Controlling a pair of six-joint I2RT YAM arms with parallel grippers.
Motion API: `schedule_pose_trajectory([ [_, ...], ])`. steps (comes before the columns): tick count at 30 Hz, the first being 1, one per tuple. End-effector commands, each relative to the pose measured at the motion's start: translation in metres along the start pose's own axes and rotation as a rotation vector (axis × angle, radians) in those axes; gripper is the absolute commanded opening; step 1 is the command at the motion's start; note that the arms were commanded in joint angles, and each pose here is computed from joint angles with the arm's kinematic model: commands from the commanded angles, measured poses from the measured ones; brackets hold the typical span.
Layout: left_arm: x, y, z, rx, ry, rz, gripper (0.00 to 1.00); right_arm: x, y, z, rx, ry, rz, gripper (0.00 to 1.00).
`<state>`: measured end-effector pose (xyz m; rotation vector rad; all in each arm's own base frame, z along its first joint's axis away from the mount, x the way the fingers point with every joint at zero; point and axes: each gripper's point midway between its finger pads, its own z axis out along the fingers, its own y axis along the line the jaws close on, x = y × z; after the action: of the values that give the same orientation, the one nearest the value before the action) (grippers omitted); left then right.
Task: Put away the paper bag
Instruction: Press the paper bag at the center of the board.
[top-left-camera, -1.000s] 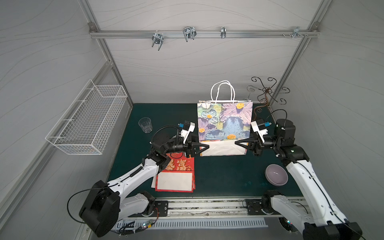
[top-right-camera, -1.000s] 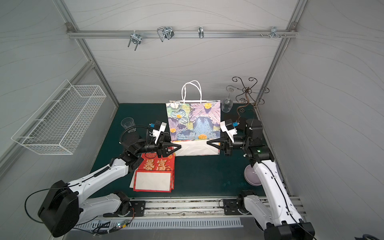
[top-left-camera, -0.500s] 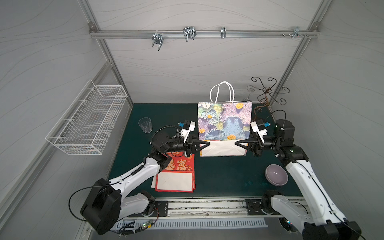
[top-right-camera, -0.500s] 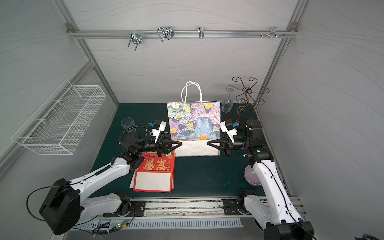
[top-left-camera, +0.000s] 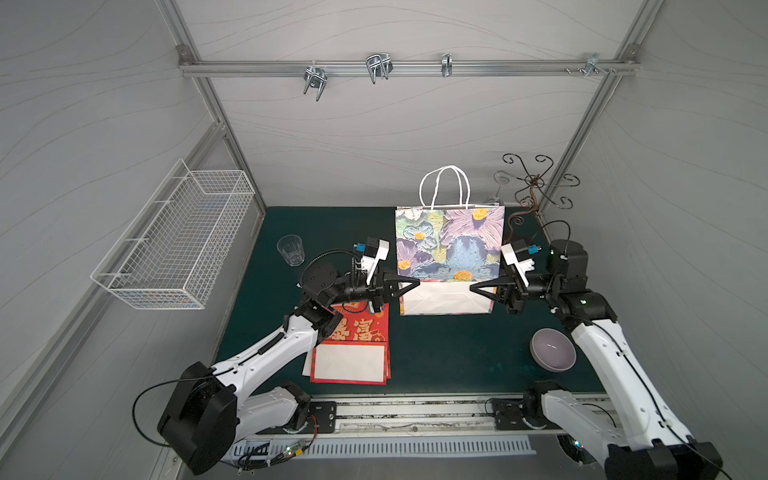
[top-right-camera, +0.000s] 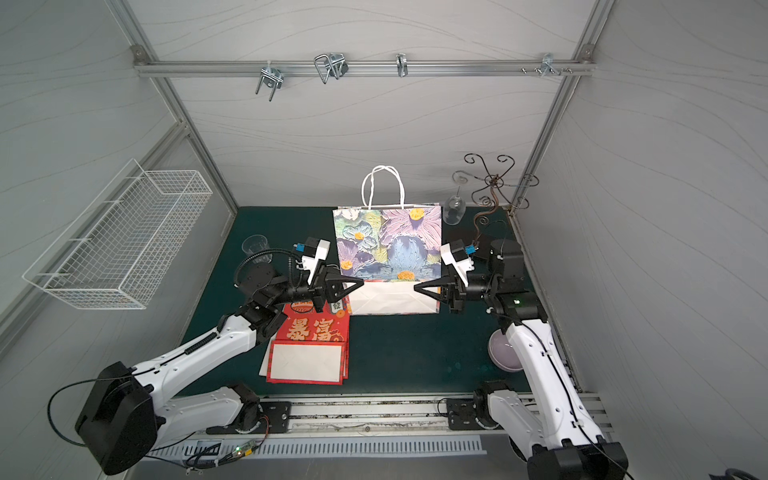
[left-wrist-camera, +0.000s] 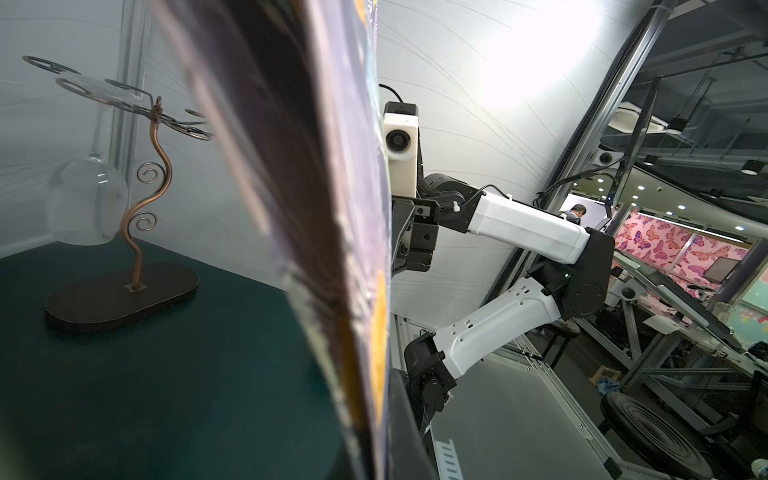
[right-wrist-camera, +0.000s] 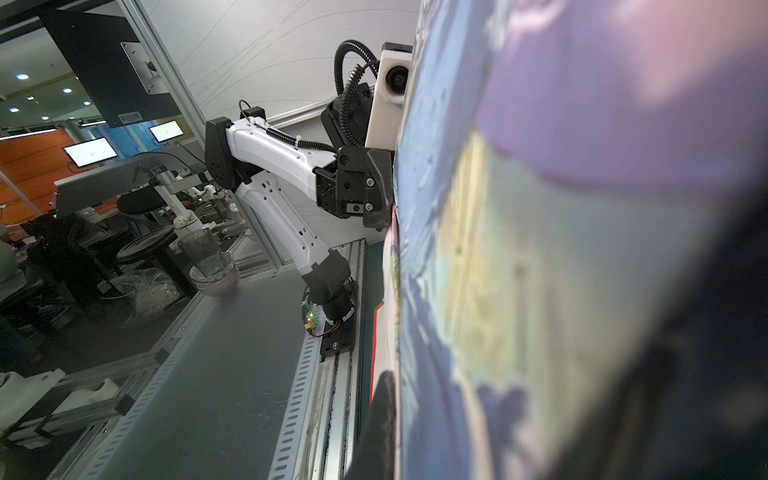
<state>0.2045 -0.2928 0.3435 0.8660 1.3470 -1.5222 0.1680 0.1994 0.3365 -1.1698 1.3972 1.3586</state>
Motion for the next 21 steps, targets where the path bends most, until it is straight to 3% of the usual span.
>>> schedule_pose_trajectory([
  [1,-0.044,-0.021,0.002,0.027,-0.101,0.106,0.29,0.004,0.006,0.001,-0.023,0.004,0.024,0.0],
  [4,-0.05,-0.022,0.001,0.014,-0.12,0.123,0.26,0.006,0.006,0.001,-0.022,0.006,0.03,0.0],
  [8,-0.053,-0.026,0.003,0.032,-0.119,0.136,0.0,0.008,0.007,0.001,-0.024,0.007,0.031,0.0],
  [13,-0.06,-0.028,0.003,0.035,-0.133,0.133,0.0,0.01,0.008,0.001,-0.026,0.008,0.036,0.0],
  [14,-0.062,-0.027,0.003,0.029,-0.136,0.132,0.02,0.01,0.009,0.001,-0.026,0.009,0.038,0.0],
  [16,-0.067,-0.026,0.004,0.007,-0.138,0.122,0.27,0.012,0.01,0.001,-0.027,0.01,0.04,0.0],
  [17,-0.07,-0.026,0.004,0.0,-0.138,0.125,0.32,0.012,0.01,0.001,-0.027,0.01,0.037,0.0],
  [19,-0.074,-0.026,0.003,-0.022,-0.146,0.144,0.37,0.013,0.01,0.001,-0.026,0.011,0.042,0.0],
  [21,-0.079,-0.025,0.001,-0.048,-0.161,0.162,0.34,0.014,0.011,0.001,-0.028,0.012,0.045,0.0],
])
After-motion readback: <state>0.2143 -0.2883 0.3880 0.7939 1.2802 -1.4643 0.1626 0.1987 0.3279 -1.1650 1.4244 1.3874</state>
